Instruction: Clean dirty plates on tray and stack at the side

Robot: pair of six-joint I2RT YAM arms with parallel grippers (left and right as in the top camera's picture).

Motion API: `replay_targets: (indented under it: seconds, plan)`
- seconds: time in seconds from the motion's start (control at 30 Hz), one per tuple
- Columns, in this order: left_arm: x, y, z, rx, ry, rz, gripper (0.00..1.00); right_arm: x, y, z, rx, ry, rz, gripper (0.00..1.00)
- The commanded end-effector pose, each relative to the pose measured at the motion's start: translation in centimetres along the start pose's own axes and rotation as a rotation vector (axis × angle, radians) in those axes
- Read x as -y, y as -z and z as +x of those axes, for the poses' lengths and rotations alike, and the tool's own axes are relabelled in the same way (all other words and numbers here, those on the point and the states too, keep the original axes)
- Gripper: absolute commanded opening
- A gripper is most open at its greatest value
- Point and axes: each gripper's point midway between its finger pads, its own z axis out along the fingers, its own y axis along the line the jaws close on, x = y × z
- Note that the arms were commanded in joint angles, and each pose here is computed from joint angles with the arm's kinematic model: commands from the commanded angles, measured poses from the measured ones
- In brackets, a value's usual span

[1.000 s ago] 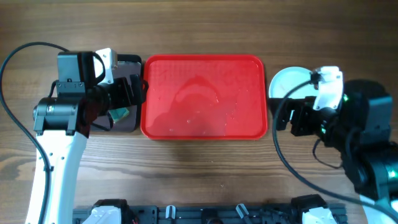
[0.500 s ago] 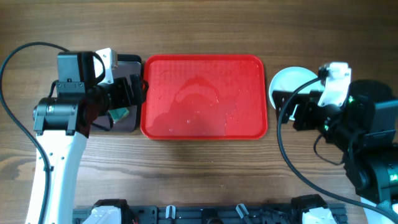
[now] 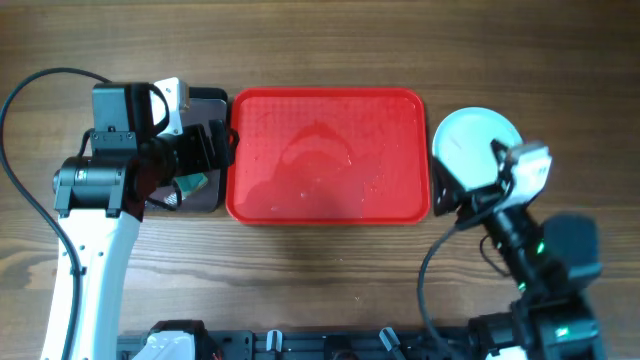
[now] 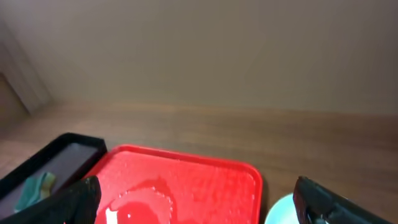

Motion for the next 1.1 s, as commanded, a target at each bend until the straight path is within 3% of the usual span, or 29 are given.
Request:
replay_targets:
  seconds: [0.0, 0.63, 1.07]
  plan:
    - [0.5, 0.3, -0.2, 0.008, -0.028, 0.02, 1.0, -0.5, 0.7, 3.1, 0.06, -0.003, -0.048, 0.99]
    - [0.5, 0.3, -0.2, 0.008, -0.028, 0.019, 1.0, 0.5, 0.6, 9.9, 0.129, 0.012, -0.045, 1.0]
    - [0.5, 0.3, -0.2, 0.008, -0.028, 0.02, 1.0, 0.7, 0.9, 9.8, 0.138, 0.064, -0.028, 1.0]
